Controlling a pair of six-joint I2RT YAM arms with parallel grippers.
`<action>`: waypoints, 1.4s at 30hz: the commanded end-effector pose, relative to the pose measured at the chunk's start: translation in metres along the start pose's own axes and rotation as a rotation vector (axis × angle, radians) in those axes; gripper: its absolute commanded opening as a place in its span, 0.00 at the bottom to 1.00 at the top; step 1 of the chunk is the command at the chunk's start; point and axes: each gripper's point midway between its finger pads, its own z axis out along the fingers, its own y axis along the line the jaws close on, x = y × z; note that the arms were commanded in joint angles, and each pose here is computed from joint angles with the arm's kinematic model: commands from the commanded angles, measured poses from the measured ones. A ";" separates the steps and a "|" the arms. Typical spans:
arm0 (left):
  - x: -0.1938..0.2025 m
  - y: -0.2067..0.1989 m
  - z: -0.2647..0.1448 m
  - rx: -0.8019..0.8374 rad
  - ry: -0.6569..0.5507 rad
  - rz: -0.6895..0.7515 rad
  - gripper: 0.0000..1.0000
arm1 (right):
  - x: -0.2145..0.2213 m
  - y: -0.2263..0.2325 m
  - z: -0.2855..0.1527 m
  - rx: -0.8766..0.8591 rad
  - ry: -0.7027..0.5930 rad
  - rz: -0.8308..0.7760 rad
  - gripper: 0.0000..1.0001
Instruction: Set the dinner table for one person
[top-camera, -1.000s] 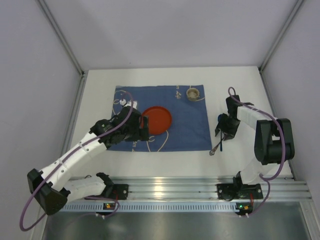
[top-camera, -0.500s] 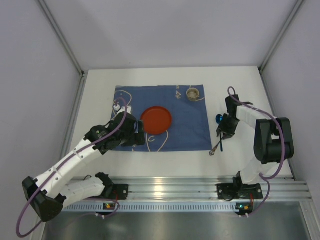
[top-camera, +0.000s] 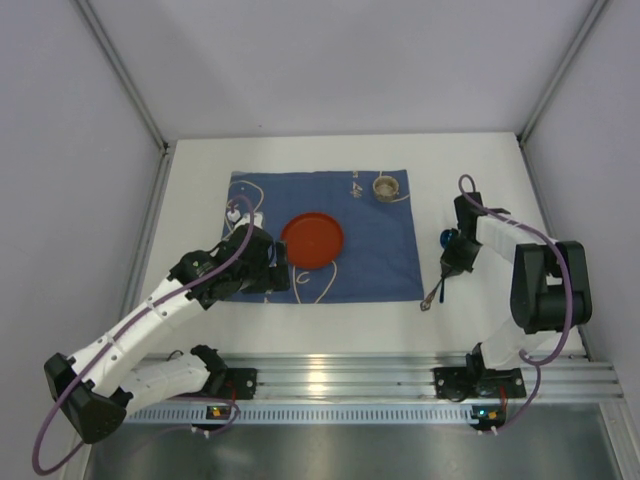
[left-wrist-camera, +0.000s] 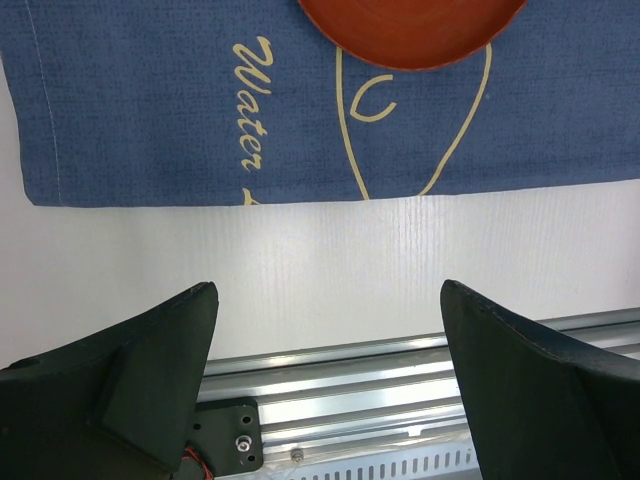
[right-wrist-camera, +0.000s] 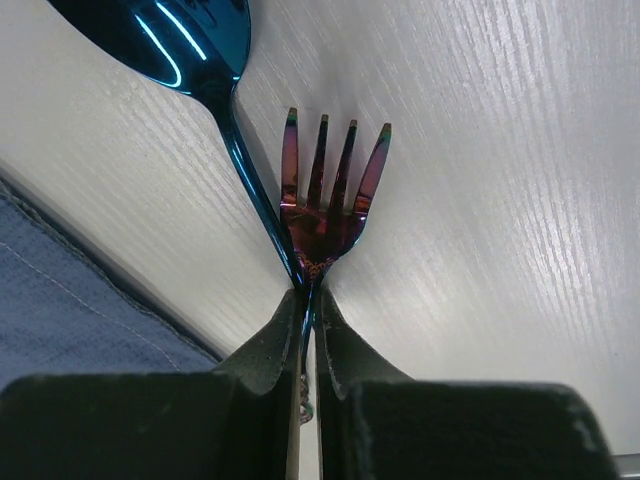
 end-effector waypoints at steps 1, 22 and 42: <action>0.001 0.003 0.000 -0.009 -0.002 -0.001 0.98 | -0.010 -0.003 -0.002 0.000 -0.066 -0.008 0.00; 0.005 -0.002 0.005 0.008 0.011 -0.018 0.98 | 0.032 0.043 -0.044 -0.204 -0.029 -0.047 0.88; 0.011 -0.001 -0.001 0.013 0.031 -0.072 0.98 | 0.048 0.042 -0.011 -0.195 0.009 -0.083 0.87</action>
